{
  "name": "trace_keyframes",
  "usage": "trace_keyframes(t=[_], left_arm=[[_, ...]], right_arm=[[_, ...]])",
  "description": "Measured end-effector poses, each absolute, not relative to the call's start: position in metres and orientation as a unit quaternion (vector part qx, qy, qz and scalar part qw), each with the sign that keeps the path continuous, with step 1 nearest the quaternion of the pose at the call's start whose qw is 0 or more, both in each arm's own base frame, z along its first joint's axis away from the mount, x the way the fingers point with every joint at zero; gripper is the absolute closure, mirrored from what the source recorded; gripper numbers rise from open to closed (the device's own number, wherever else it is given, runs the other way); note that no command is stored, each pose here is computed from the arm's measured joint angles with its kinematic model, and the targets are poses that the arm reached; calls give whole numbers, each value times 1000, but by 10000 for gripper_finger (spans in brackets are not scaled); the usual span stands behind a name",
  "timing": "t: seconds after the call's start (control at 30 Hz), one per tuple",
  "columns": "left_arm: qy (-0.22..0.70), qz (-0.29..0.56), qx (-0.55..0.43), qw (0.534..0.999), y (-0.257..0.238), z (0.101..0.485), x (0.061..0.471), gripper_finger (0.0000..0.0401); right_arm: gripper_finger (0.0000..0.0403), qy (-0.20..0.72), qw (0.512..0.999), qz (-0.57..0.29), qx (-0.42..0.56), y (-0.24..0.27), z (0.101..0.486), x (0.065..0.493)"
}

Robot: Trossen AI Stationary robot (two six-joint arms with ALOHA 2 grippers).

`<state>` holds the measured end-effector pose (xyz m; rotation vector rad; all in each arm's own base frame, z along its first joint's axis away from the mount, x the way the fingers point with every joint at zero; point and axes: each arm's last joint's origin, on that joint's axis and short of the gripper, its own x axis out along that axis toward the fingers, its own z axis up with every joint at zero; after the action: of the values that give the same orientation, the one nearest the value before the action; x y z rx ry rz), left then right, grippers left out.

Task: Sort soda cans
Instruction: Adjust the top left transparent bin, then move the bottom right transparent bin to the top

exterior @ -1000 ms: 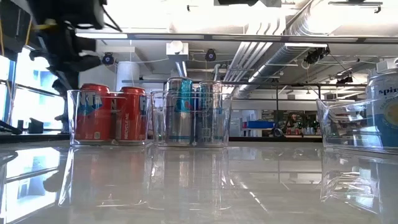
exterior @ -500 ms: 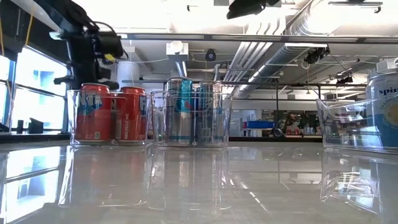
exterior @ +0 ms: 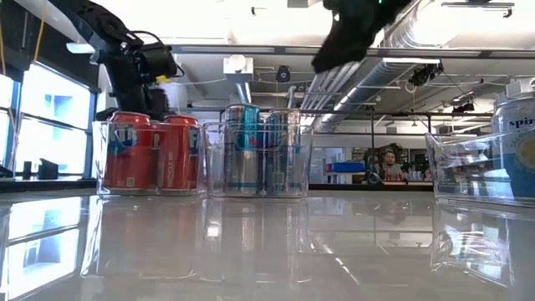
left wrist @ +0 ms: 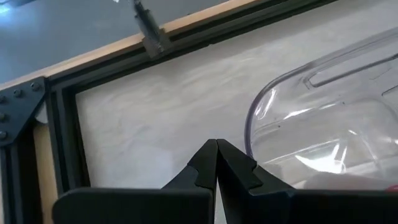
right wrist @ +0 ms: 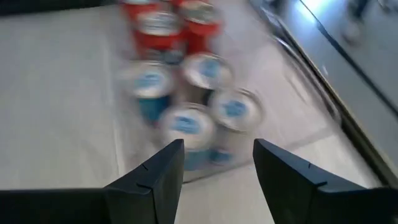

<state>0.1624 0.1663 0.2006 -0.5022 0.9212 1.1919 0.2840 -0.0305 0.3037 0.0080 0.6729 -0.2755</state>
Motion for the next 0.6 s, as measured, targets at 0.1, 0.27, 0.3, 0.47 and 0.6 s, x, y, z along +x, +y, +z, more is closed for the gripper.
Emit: trace_keyframes(t=[0.1,0.27,0.3,0.47,0.6], left_arm=[[410,533,-222,706,166,202,163,401],[419,551,-187,697,163,208,158,401],[418,557,-179,695,162,210,156,401],[383,570,-149,712,151,232,147,401],[345,553,-115,750,133,254,141,401]], right_arm=[[215,338,918,-196,69,-56,281,277],[215,367,880,-262,148,-77,242,260],[215,373,875,-268,155,-77,236,258],[222,385,879,-248,131,-66,239,255],[236,379,908,-165,65,-27,272,249]])
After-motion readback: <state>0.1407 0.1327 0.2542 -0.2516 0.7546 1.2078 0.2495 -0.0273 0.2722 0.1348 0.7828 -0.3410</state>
